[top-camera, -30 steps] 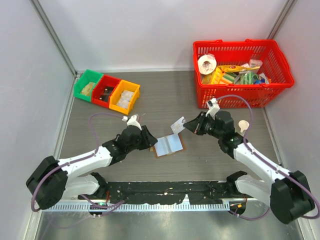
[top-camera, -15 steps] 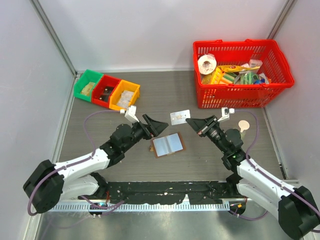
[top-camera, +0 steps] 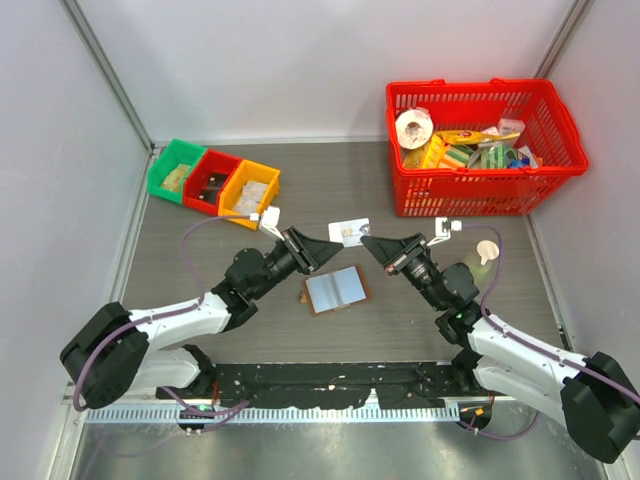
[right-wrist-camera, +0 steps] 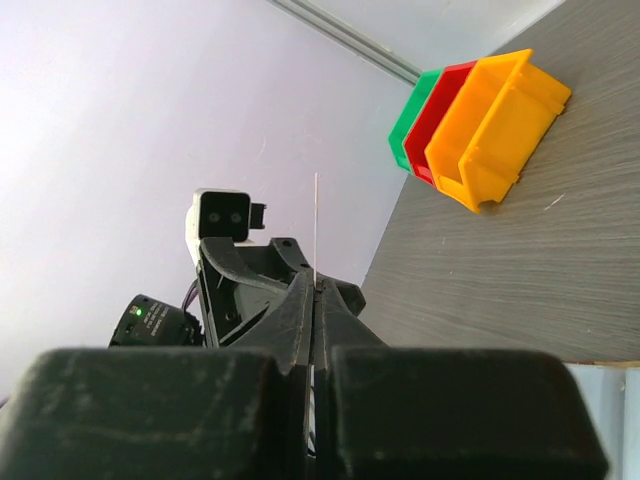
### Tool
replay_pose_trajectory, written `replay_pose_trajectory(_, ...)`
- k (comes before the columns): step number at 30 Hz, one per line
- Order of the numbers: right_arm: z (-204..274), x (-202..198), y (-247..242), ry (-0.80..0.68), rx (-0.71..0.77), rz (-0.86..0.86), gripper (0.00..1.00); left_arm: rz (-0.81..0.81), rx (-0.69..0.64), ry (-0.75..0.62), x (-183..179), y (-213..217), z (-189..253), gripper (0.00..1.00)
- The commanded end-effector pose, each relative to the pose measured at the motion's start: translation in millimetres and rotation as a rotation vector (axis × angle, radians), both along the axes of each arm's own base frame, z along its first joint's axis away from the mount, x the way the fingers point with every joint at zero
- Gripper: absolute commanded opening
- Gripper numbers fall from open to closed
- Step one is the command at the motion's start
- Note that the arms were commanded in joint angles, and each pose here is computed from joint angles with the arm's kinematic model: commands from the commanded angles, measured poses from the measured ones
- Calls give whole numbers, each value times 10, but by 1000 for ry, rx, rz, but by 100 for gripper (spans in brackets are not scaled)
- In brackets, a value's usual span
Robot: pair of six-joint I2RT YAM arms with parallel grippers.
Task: Take the credit cards out of the card holder
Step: Pick up the credit card from the card holder, then place the credit card in the storage box.
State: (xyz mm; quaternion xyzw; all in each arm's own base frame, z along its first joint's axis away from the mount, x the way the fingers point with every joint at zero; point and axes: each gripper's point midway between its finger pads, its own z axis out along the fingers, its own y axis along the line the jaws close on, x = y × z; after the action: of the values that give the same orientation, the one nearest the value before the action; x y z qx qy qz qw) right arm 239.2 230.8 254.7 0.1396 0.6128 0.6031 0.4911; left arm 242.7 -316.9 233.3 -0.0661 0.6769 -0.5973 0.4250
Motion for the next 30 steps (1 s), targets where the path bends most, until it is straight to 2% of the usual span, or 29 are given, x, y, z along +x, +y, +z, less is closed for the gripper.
replay_pose_trajectory(1,170,28,-39,-53,52,-40,1,-9,-102,-110,-17,-15,404,23)
replay_pose_trajectory(3,138,25,-24,-49,45,-34,1,5,-98,-119,-6,12,410,3)
replay_pose_trajectory(4,129,23,-23,-50,41,-33,3,12,-87,-122,8,31,402,0)
replay_pose_trajectory(6,95,27,-26,-50,28,-36,12,24,-61,-114,52,78,358,0)
replay_pose_trajectory(8,59,32,-39,-48,7,-46,31,27,-36,-116,89,157,331,0)
replay_pose_trajectory(11,-40,39,-65,-43,-60,-64,47,35,40,-101,207,324,231,0)
replay_pose_trajectory(12,-20,39,-82,-48,-68,-72,55,43,81,-89,260,394,173,0)
replay_pose_trajectory(14,-87,46,-94,-48,-133,-81,66,48,168,-77,363,548,100,0)
replay_pose_trajectory(16,-150,58,-110,-49,-203,-91,72,75,283,-50,503,777,1,0)
replay_pose_trajectory(20,-367,57,-117,-36,-370,-78,77,115,529,10,700,1248,-155,0)
replay_pose_trajectory(24,-484,48,-125,-54,-465,-63,78,154,740,140,856,1786,-347,0)
replay_pose_trajectory(30,-550,73,-120,-91,-566,-52,79,274,936,280,1172,2423,-446,0)
